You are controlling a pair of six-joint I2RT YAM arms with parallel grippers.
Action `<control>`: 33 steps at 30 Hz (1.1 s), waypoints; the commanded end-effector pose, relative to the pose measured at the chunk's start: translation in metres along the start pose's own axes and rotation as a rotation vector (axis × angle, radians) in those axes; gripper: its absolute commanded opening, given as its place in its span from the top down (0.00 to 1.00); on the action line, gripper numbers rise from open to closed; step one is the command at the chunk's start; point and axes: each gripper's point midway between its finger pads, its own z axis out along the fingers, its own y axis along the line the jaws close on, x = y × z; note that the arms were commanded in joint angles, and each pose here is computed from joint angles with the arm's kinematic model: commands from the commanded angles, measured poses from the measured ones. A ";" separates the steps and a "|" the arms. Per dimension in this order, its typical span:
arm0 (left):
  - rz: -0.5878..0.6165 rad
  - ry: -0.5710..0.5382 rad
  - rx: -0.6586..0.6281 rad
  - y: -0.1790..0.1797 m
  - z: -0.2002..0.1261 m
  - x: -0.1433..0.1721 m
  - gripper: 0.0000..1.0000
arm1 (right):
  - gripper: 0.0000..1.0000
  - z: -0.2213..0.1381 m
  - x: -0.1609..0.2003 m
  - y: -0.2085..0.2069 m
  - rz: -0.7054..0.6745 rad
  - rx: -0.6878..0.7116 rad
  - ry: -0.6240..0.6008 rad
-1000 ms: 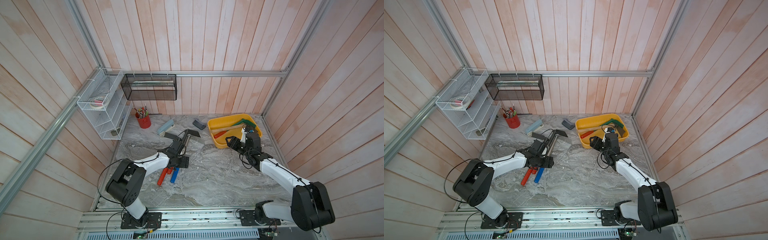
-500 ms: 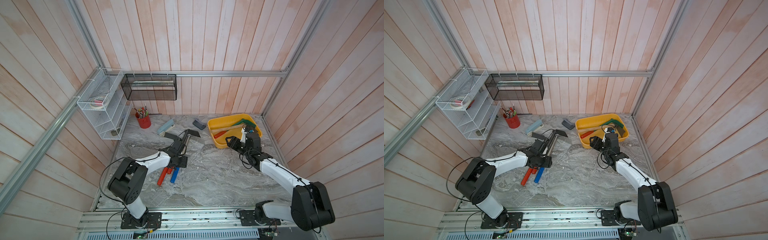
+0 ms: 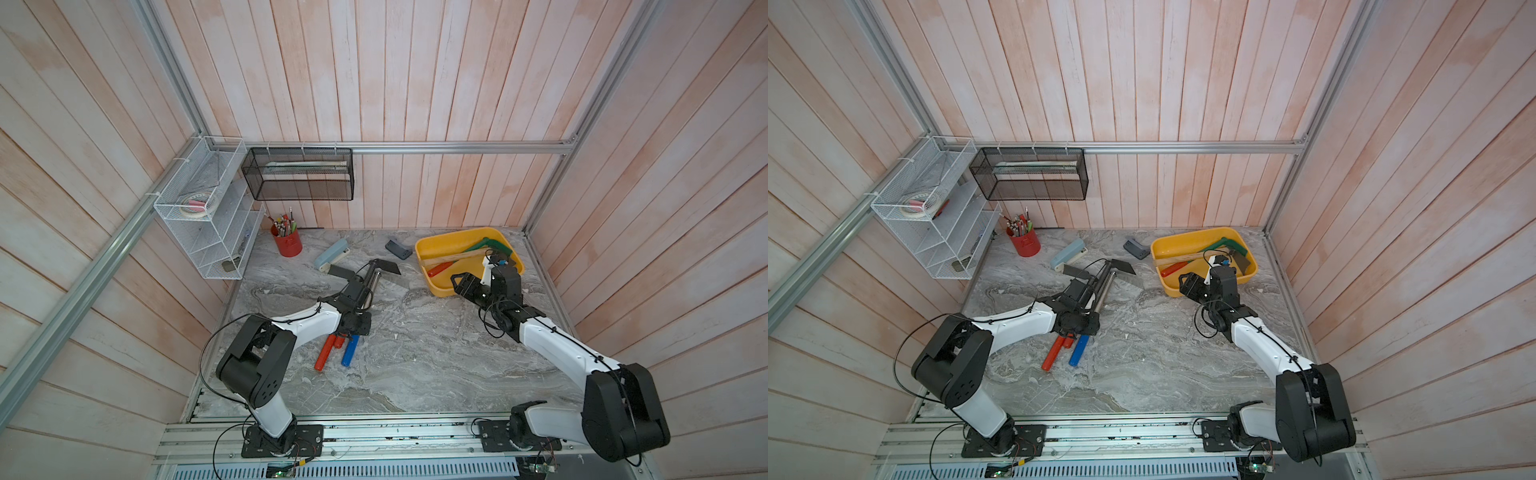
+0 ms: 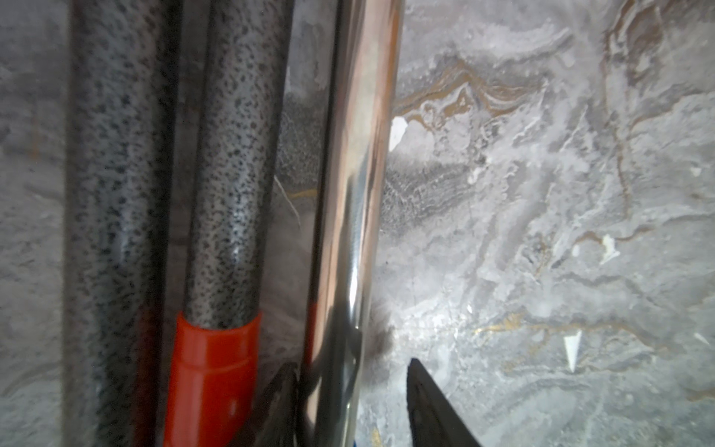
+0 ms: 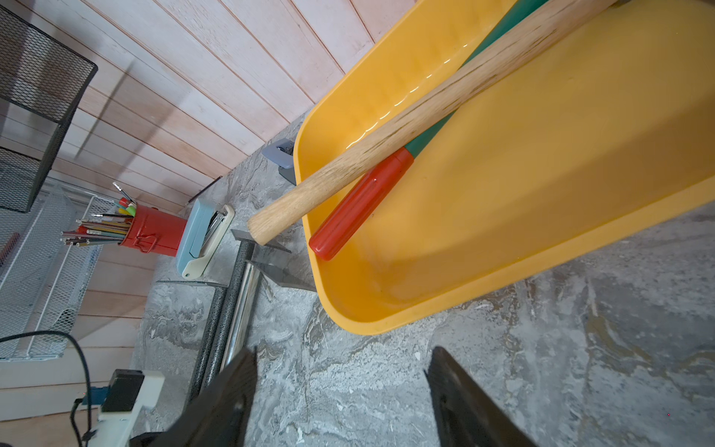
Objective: Put the small hoe into the storage box
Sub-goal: Pick up the hoe from the center of the board.
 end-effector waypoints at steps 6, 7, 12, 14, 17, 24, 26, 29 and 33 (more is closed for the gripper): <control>0.014 0.016 -0.050 0.007 0.006 0.006 0.53 | 0.28 0.001 0.002 0.004 0.005 -0.022 0.006; 0.013 0.016 -0.057 0.008 0.006 0.006 0.54 | 0.28 0.001 0.003 0.003 0.008 -0.020 0.010; 0.021 0.022 -0.076 0.011 0.007 0.009 0.60 | 0.28 0.004 0.004 0.004 0.011 -0.025 0.018; 0.024 0.024 -0.081 0.012 0.008 0.010 0.61 | 0.28 0.005 0.005 0.003 0.014 -0.022 0.020; 0.024 0.020 -0.081 0.012 0.008 0.010 0.61 | 0.28 0.006 0.006 0.003 0.014 -0.024 0.026; 0.028 0.017 -0.082 0.012 0.008 0.011 0.65 | 0.28 0.005 0.006 0.003 0.017 -0.025 0.028; 0.027 0.018 -0.081 0.012 0.008 0.012 0.69 | 0.29 0.005 0.007 0.003 0.017 -0.025 0.029; 0.026 0.017 -0.075 0.011 0.007 0.013 0.73 | 0.28 0.006 0.007 0.003 0.018 -0.025 0.032; 0.024 0.016 -0.077 0.012 0.006 0.014 0.74 | 0.29 0.007 0.008 0.003 0.022 -0.028 0.038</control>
